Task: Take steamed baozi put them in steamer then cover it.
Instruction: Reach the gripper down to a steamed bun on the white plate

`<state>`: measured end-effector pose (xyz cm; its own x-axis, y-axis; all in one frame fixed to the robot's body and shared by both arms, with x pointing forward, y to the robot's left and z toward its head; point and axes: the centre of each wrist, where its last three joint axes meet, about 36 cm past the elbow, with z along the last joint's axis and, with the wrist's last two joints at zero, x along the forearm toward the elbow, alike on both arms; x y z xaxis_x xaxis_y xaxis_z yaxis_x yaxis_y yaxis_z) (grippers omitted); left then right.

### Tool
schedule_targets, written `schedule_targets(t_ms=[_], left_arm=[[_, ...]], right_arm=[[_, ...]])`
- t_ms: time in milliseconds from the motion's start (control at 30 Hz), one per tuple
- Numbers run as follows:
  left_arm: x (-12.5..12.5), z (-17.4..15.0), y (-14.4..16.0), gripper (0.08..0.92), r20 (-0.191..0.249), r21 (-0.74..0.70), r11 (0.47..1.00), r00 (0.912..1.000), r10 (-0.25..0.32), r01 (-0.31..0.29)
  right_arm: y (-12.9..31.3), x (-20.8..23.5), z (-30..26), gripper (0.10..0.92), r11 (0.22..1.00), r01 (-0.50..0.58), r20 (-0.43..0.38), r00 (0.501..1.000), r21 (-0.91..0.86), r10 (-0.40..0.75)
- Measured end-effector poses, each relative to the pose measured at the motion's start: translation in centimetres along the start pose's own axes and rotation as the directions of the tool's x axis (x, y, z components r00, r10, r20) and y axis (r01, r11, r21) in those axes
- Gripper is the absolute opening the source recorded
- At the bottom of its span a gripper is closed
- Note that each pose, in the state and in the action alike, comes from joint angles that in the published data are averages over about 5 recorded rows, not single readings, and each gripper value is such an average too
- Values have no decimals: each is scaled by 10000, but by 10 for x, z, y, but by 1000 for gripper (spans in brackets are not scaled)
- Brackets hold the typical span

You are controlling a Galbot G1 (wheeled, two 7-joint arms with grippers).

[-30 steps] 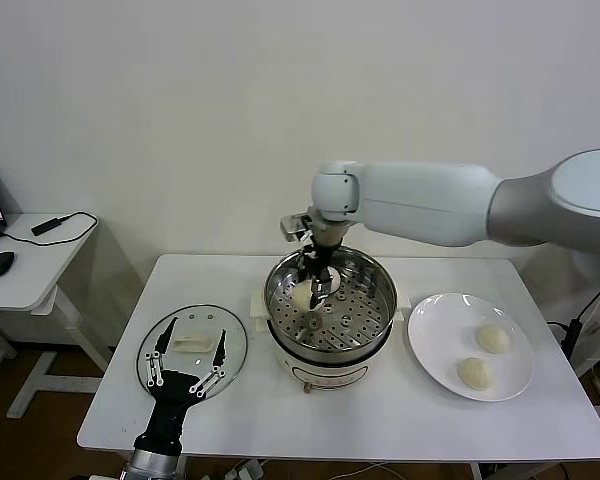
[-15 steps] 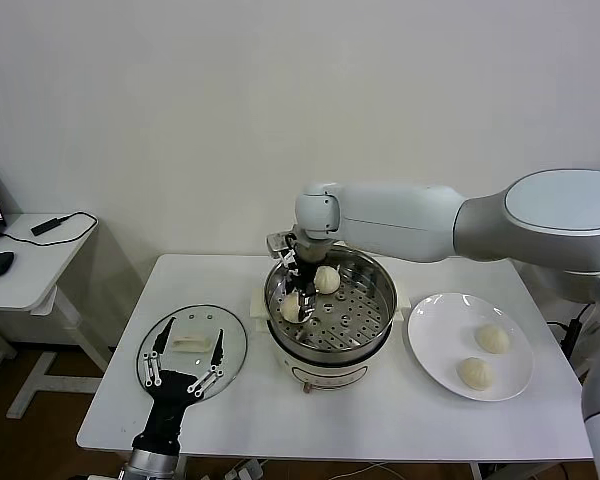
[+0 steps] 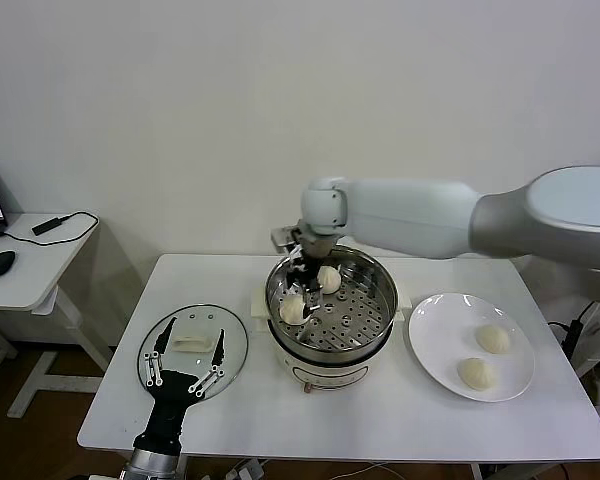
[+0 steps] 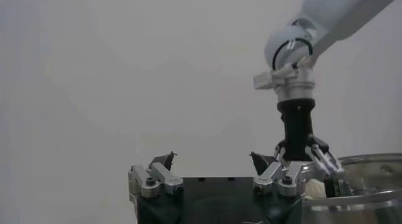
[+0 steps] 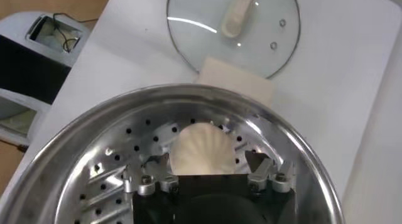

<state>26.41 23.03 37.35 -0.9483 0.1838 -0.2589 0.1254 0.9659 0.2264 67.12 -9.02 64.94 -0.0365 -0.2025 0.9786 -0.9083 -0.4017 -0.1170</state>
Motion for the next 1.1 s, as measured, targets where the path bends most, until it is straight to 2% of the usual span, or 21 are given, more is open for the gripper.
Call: schedule_targets(t_ms=[233,467,767,1100], left_arm=[[-1,-2,-4,823,60,21,10000,9999,91,-91],[0,-4,-4,823,66,-41,9999,9999,106,-106],[3,-5,-4,823,-6,-131,9999,10000,7,-7],[6,-2,-5,823,-146,-205,9998,9999,-3,0]], right_arm=[[41,49,74,823,9996,-39,-500,9987,-283,25],[96,56,167,823,9930,-112,-1068,9943,-1180,-15],[160,19,256,823,9693,29,-1191,9923,-2459,-331],[203,-39,297,823,9435,470,-928,9923,-3281,-817]])
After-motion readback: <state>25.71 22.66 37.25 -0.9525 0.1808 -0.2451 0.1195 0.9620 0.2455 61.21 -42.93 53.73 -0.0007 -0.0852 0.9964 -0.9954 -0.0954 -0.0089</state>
